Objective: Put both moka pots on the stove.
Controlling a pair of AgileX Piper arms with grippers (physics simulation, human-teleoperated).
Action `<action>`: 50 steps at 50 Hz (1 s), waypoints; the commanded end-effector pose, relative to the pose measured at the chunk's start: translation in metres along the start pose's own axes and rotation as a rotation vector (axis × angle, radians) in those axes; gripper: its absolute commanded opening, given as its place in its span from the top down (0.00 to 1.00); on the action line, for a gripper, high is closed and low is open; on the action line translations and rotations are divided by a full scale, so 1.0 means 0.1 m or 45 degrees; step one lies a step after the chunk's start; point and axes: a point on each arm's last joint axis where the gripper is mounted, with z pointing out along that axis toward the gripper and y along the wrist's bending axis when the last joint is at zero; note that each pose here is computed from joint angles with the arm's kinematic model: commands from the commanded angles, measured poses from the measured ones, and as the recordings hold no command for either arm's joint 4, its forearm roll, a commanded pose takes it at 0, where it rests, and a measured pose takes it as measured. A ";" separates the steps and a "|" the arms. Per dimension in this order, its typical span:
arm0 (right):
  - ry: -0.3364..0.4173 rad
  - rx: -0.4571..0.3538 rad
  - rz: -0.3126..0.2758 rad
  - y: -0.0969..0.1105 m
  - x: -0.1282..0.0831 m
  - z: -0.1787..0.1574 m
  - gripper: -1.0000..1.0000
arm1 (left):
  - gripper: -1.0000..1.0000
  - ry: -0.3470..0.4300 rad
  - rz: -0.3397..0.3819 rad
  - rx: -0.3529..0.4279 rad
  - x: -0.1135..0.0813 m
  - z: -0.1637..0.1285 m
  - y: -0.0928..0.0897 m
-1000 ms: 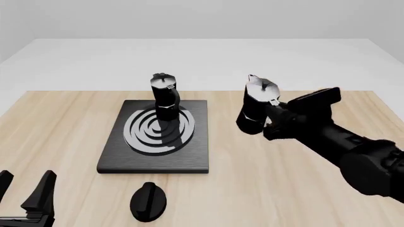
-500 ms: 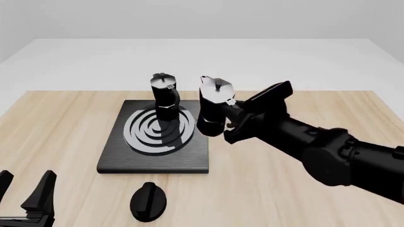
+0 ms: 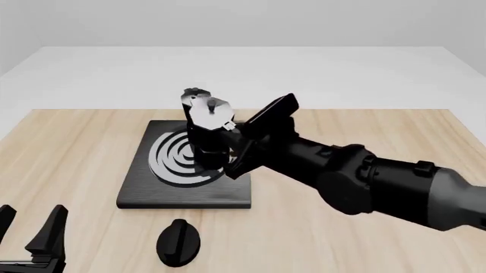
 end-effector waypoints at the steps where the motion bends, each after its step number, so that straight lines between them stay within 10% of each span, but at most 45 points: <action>1: -0.063 -0.018 0.003 0.05 -0.18 0.16 1.00 | 0.00 0.000 0.000 0.000 0.00 0.00 0.00; 50: 0.006 -0.025 0.006 0.08 -0.12 0.86 1.00 | 0.00 0.000 0.000 0.000 0.00 0.00 0.00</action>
